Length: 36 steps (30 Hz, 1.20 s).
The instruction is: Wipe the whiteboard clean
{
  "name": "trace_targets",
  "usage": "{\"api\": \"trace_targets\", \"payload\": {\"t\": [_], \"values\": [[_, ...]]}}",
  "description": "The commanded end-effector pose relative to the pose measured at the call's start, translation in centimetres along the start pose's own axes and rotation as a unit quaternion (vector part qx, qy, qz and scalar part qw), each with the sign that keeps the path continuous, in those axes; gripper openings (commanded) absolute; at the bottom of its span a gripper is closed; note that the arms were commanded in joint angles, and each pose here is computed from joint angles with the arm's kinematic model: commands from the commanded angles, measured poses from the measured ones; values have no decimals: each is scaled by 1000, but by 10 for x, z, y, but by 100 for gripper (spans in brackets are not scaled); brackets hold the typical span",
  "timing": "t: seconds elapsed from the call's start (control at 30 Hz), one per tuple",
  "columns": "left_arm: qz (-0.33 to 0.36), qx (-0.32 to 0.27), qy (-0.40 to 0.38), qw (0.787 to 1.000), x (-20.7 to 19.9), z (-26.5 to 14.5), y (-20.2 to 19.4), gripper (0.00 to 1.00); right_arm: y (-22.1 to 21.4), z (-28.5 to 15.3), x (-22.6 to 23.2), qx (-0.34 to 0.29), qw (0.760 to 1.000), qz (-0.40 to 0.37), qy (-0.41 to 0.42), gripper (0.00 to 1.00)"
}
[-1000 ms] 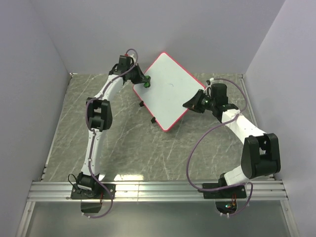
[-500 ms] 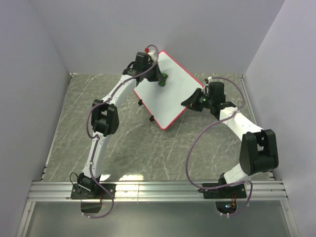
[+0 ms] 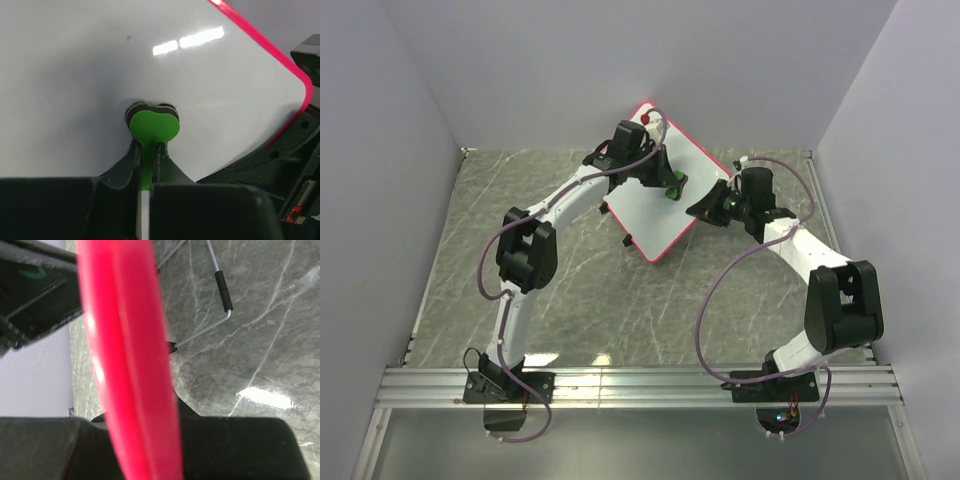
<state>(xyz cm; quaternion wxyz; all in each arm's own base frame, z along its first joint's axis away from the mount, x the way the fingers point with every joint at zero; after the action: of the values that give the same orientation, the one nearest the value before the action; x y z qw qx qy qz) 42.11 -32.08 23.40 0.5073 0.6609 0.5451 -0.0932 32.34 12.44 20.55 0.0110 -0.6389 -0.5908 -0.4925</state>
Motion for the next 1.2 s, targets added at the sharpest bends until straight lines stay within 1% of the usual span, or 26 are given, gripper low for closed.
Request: {"api": "trace_targets", "payload": {"t": [0.0, 0.03, 0.1, 0.17, 0.23, 0.33, 0.37, 0.4, 0.43, 0.47, 0.5, 0.57, 0.6, 0.73, 0.83, 0.97, 1.0, 1.07, 1.17], "values": [[-93, 92, 108, 985, 78, 19, -41, 0, -75, 3, 6, 185, 982, -16, 26, 0], [-95, 91, 115, 985, 83, 19, -35, 0, -74, 3, 6, 184, 982, -17, 25, 0], [-110, 105, 145, 978, 106, 19, -39, 0, -75, 1, 7, 182, 983, -21, 25, 0], [-113, 111, 163, 974, 118, 19, -43, 0, -75, 1, 7, 181, 983, -21, 27, 0], [-113, 133, 180, 968, 134, 21, -59, 0, -75, 1, 7, 181, 983, -20, 28, 0], [-120, 174, 175, 962, 140, 20, -85, 0, -71, 3, 8, 176, 984, -22, 30, 0], [-115, 173, 171, 963, 134, 15, -85, 0, -68, 4, 10, 173, 984, -23, 34, 0], [-111, 181, 169, 962, 132, 14, -97, 0, -68, 5, 9, 173, 984, -23, 33, 0], [-107, 181, 163, 964, 127, 12, -100, 0, -68, 6, 10, 173, 984, -22, 34, 0], [-97, 172, 151, 969, 113, 5, -95, 0, -66, 7, 10, 171, 984, -23, 36, 0], [-92, 176, 139, 970, 103, 6, -100, 0, -67, 9, 9, 174, 984, -21, 35, 0], [-76, 170, 121, 975, 82, 4, -96, 0, -66, 11, 9, 174, 984, -20, 36, 0], [-65, 169, 105, 978, 66, 7, -95, 0, -66, 11, 8, 175, 984, -19, 37, 0], [-49, 164, 55, 984, 27, 13, -86, 0, -65, 13, 9, 176, 983, -20, 39, 0], [-49, 154, 35, 986, 15, 19, -76, 0, -65, 13, 9, 179, 983, -20, 38, 0], [-44, 135, 38, 989, 14, 25, -62, 0, -67, 10, 8, 181, 983, -26, 34, 0], [-42, 121, 29, 991, 9, 24, -51, 0, -68, 10, 8, 182, 982, -26, 34, 0], [-45, 112, 14, 993, 7, 27, -43, 0, -70, 8, 7, 186, 982, -26, 33, 0], [-29, 73, -29, 996, -14, 26, -17, 0, -75, 5, 5, 194, 980, -30, 29, 0]]}}
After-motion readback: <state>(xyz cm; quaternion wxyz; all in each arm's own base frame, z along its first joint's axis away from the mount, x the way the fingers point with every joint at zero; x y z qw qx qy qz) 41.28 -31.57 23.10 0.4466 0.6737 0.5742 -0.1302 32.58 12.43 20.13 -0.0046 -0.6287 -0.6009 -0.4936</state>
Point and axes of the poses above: each gripper's point midway between its finger pads, its own z axis out along the fingers, its own x axis along the line the jaws close on, y = z × x, the point moved 10 cm from there along -z, back along the fingers, and after that the axes turned 10 degrees about -z, right-handed, at the moved point
